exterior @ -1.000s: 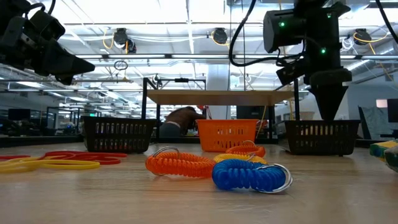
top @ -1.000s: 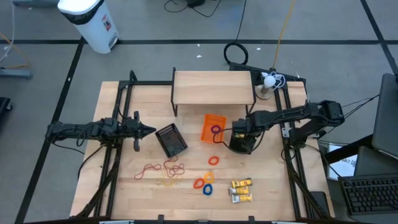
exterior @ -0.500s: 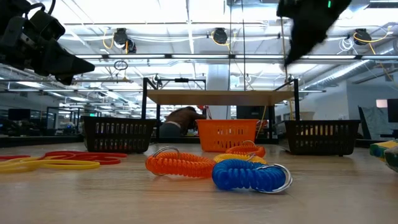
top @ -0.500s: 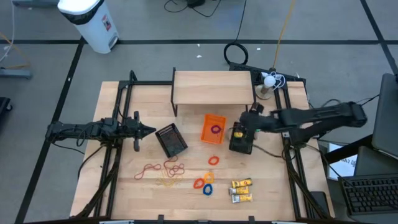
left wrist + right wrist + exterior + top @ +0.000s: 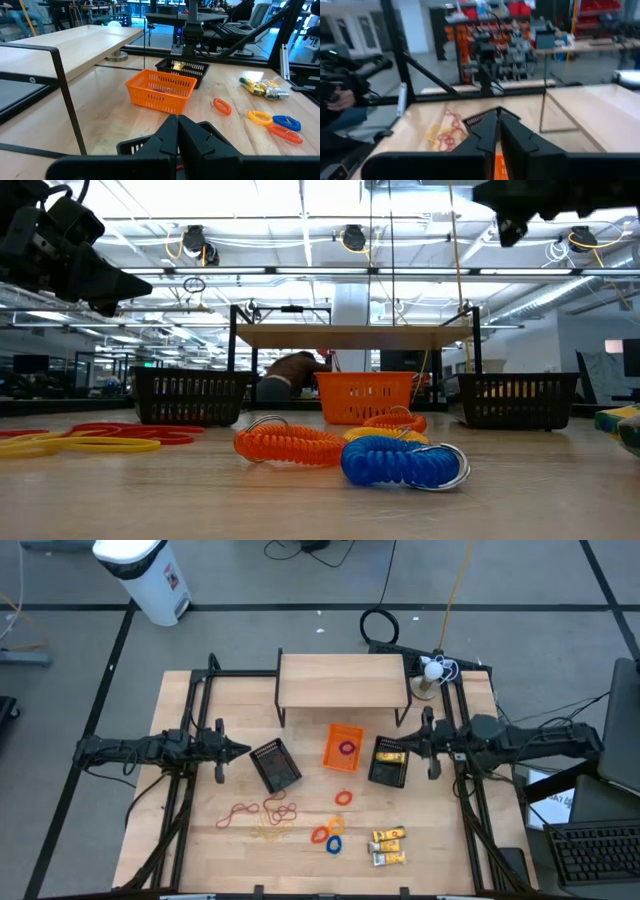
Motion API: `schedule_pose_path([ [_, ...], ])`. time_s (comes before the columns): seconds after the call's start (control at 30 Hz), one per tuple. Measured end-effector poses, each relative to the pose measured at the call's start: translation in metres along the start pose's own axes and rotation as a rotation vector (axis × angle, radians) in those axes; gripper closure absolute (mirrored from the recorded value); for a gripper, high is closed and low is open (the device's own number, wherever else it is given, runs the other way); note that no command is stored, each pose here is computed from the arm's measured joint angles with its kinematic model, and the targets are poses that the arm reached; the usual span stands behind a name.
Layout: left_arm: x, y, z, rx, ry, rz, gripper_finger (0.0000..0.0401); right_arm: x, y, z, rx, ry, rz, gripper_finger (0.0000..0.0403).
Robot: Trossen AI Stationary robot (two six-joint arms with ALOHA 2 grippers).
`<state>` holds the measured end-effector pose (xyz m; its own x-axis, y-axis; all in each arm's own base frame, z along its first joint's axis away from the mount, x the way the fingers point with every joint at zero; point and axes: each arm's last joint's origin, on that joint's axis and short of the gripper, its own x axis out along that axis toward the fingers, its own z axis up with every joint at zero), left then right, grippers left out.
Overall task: Pick & Place Office Desk Supplies
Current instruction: Put the red rubber band into the left black bin
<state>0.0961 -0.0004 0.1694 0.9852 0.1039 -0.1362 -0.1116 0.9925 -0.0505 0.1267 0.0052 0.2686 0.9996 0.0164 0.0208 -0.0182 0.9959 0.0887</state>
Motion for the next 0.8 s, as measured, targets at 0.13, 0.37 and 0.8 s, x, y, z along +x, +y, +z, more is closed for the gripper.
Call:
schedule_pose_path([
  [0.13,0.0,0.0,0.0,0.008,0.0,0.001,0.0391,-0.01,0.0,-0.013,-0.025,-0.113,0.075,0.0399],
  [0.37,0.0,0.0,0.0,0.007,0.0,0.001,0.0391,-0.018,-0.003,-0.045,-0.082,-0.217,0.089,0.0401],
  [0.8,0.0,0.0,0.0,0.011,0.0,0.001,0.0391,-0.022,-0.006,-0.07,-0.1,-0.25,0.081,0.0402],
])
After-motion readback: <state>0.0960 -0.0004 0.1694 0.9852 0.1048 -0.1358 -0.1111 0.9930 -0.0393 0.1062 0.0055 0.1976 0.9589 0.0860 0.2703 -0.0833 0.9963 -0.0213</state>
